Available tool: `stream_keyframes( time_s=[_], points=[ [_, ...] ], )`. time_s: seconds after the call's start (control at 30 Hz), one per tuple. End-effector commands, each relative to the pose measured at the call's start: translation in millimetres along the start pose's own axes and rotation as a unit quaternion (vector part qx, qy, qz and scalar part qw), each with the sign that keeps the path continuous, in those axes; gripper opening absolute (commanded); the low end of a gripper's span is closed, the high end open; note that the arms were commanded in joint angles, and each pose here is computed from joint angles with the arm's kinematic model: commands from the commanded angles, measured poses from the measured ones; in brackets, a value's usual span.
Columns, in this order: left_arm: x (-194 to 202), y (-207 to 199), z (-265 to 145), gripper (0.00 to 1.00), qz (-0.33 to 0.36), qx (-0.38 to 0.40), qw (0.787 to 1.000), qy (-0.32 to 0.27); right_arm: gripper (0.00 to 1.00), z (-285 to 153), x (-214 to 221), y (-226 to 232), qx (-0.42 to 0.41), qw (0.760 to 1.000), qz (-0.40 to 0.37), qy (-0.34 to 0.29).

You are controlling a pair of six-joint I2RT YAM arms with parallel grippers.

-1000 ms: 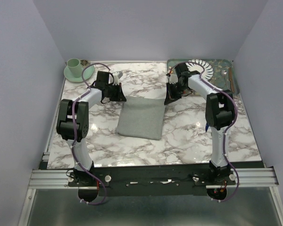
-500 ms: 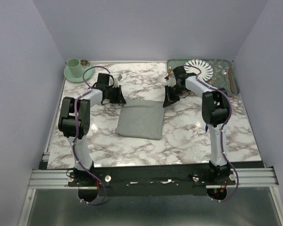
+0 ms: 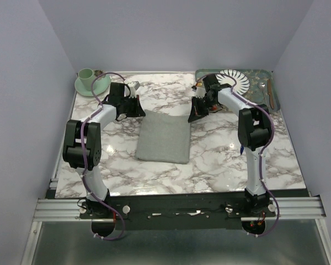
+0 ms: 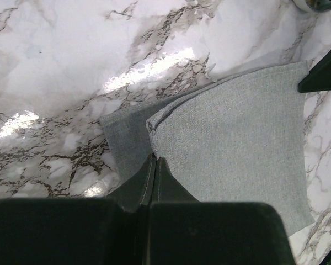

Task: Fold the napkin into a case and place the utensils inside
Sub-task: Smooth out the lower triangle-folded napkin at the center of the board.

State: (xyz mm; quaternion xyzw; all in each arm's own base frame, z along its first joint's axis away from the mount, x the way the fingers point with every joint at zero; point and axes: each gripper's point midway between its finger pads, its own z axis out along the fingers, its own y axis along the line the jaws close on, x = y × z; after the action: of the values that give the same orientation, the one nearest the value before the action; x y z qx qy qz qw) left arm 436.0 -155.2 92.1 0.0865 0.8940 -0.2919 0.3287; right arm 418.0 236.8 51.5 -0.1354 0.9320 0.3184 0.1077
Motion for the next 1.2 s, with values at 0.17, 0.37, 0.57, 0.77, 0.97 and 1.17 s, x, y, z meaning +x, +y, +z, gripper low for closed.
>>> stream_keyframes(
  time_s=[0.17, 0.37, 0.57, 0.77, 0.97, 1.17],
  points=[
    [11.9, 35.0, 12.3, 0.50, -0.022, -0.051, 0.998, 0.023, 0.05, 24.0, 3.8, -24.2, 0.033, 0.999, 0.010, 0.017],
    [-7.0, 29.9, -16.5, 0.75, -0.010, -0.033, 0.999, -0.031, 0.10, 28.1, -10.5, -35.0, 0.058, 0.998, 0.001, 0.005],
    [-37.5, -0.1, -71.9, 0.99, 0.049, -0.017, 0.994, -0.092, 0.38, -4.1, -41.9, 3.0, 0.019, 0.999, -0.033, -0.036],
    [-63.5, -31.0, -142.7, 0.99, 0.133, -0.055, 0.978, -0.151, 0.85, -85.1, -40.3, 71.3, -0.031, 0.991, -0.107, -0.078],
    [-71.7, -82.7, -198.5, 0.99, 0.247, -0.016, 0.930, -0.271, 1.00, -172.8, -51.1, 135.4, -0.050, 0.948, -0.226, -0.218],
    [-35.8, -126.9, -172.1, 0.99, 0.027, 0.139, 0.974, -0.180, 0.97, -148.2, -50.1, 157.0, -0.186, 0.953, -0.132, -0.198]
  ],
)
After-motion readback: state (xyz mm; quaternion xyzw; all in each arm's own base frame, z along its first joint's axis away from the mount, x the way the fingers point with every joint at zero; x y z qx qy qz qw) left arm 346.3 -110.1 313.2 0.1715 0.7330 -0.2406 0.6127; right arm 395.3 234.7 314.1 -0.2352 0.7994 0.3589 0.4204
